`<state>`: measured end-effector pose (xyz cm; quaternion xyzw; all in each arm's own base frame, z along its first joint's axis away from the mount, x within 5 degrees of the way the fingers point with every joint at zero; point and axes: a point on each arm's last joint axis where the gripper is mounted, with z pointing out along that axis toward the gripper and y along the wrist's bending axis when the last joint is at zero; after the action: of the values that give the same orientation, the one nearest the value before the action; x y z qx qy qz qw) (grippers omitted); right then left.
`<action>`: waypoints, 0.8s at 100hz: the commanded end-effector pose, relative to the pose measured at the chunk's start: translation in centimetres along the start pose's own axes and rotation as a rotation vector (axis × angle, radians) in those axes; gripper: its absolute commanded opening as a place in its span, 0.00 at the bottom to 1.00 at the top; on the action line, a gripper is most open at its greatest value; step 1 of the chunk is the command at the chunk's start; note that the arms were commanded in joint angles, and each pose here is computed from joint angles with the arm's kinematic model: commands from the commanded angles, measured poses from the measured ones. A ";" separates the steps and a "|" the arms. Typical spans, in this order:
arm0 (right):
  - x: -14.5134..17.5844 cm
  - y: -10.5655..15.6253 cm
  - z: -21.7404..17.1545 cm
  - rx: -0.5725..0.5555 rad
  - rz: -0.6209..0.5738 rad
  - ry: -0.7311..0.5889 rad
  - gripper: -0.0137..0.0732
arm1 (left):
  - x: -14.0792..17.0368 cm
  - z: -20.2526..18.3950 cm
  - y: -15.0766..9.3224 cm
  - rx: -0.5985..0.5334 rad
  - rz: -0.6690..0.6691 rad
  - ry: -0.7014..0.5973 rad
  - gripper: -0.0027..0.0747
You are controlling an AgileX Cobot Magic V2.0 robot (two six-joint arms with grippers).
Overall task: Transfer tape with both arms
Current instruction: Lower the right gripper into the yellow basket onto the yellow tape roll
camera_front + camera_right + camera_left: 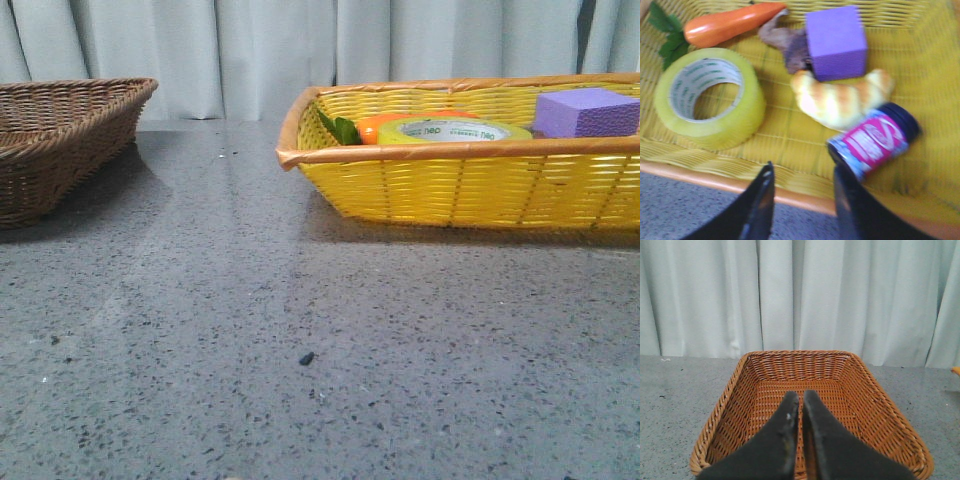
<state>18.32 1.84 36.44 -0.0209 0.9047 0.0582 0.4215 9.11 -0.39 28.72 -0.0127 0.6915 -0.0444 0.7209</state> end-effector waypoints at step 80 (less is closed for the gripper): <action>-8.3 12.2 14.6 -0.233 -0.272 0.342 0.56 | -1.7 0.1 -0.1 0.004 -0.003 -0.092 0.01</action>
<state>33.68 15.74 32.56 -0.1970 0.9494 0.0964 0.2249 9.11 -0.39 28.72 -0.0127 0.6915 -0.0444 0.7209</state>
